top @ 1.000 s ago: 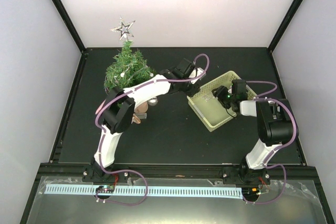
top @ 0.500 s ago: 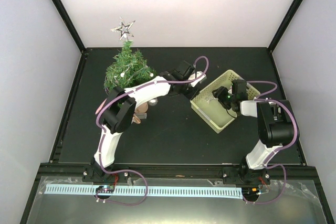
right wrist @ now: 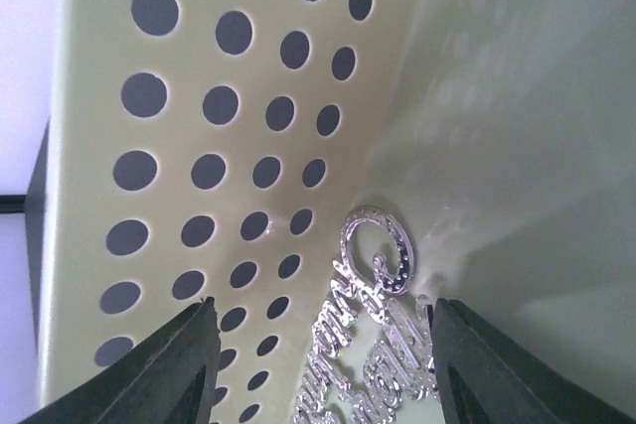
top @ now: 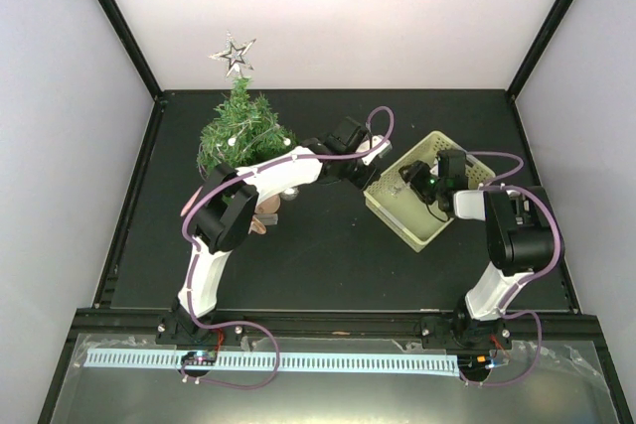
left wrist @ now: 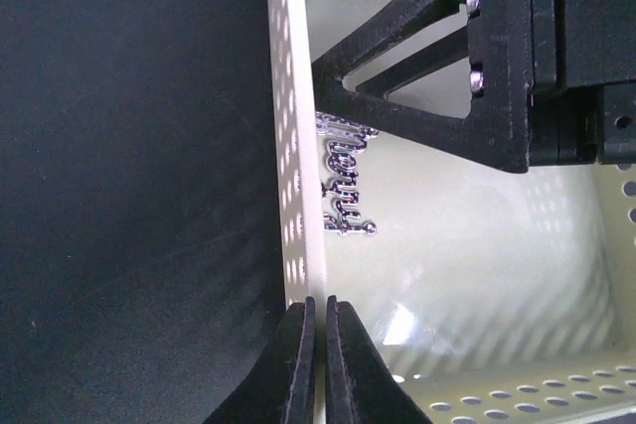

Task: Decorate the small christmas tree
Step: Pick up the decoration item from the storage box.

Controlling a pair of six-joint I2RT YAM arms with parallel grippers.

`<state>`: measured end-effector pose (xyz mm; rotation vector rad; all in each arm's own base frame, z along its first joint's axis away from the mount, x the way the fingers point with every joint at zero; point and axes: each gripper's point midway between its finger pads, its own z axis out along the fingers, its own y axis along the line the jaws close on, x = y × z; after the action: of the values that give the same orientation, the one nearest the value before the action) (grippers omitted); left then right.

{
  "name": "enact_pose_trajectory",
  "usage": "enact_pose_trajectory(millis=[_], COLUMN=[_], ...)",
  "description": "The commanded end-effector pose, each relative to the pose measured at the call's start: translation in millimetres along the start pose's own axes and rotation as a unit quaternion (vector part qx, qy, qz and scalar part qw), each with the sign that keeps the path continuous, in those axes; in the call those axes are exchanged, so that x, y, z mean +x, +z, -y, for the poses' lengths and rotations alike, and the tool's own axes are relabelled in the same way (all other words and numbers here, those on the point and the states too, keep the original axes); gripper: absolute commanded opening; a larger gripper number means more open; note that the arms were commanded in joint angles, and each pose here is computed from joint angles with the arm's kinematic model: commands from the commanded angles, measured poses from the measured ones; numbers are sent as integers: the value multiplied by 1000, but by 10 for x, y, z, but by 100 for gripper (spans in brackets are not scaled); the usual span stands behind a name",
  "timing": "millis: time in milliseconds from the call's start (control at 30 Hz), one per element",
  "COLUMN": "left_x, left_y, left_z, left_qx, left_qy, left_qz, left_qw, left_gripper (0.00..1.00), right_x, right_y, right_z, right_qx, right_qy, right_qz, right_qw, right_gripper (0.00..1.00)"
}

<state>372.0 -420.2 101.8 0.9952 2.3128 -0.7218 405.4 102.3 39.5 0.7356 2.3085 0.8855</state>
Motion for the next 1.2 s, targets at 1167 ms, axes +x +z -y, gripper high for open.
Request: enact_pose_trajectory(millis=[1167], left_x=[242], left_y=[55], left_z=[161], left_qx=[22], left_qy=[-8], left_qz=[-22], left_qw=[999], left_gripper=[3], right_x=[199], right_y=[-58], right_z=[-62], right_qx=[-47], right_qy=[63], right_qz=[-24], right_qw=[997], right_gripper=[56])
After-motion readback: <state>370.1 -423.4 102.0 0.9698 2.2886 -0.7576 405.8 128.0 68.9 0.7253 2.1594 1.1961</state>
